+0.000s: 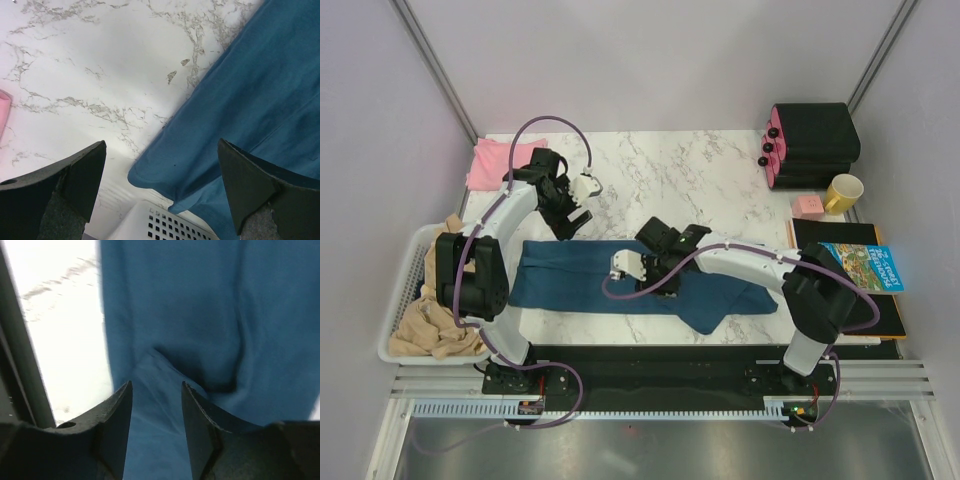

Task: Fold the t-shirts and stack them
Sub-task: Fold the tshirt

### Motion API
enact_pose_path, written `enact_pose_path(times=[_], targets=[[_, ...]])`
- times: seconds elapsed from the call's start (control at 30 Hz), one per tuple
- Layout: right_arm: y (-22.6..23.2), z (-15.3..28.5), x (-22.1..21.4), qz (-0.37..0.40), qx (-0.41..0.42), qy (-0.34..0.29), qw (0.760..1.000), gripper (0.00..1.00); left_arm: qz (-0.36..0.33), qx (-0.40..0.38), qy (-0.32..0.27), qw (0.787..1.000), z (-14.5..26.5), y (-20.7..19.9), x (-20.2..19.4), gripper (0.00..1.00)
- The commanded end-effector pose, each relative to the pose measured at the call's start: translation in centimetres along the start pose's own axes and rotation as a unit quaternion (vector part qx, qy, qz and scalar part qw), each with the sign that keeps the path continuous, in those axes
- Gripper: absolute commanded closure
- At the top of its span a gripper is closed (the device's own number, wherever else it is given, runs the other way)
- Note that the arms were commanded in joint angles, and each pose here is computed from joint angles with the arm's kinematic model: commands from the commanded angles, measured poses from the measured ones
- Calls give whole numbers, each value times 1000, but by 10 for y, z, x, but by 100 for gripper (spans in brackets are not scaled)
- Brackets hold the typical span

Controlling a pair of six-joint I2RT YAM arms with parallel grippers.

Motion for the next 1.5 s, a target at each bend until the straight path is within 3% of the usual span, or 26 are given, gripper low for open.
enact_pose_path(times=[0.0,0.17,0.27,0.3,0.53,0.83,1.17,1.3,1.47], targets=[[-46,54,-6,-77,-90,-48,992,51,1,42,-36,998,15,18,16,0],[-65,79,-57,-112,-120,-23,986,58,-4,61,-45,997,26,22,21,0],[-64,71,-93,-140,-104,15,984,84,-9,72,-42,997,31,24,20,0],[-64,67,-100,-146,-99,22,984,99,-9,74,-40,996,32,25,20,0],[-62,45,-132,-186,-63,43,980,100,-8,105,-39,994,49,32,23,0],[-98,20,-169,-233,-106,98,962,100,-17,140,-25,990,65,38,22,0],[-206,1,-156,-226,-177,97,953,100,-22,160,-19,987,76,36,18,0],[-263,1,-140,-193,-243,98,945,100,-18,158,-18,987,71,32,14,0],[-341,2,-110,-152,-355,48,921,100,-12,147,-24,989,62,25,11,1]])
Point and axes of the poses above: each gripper's point midway between its finger pads, its own z axis back along the fingers, its own y axis along the line the jaws close on, x = y × z, the point moved 6 cm from there along z, back along the fingers, and after that the axes turned 7 degrees about -z, right-handed, at the moved point
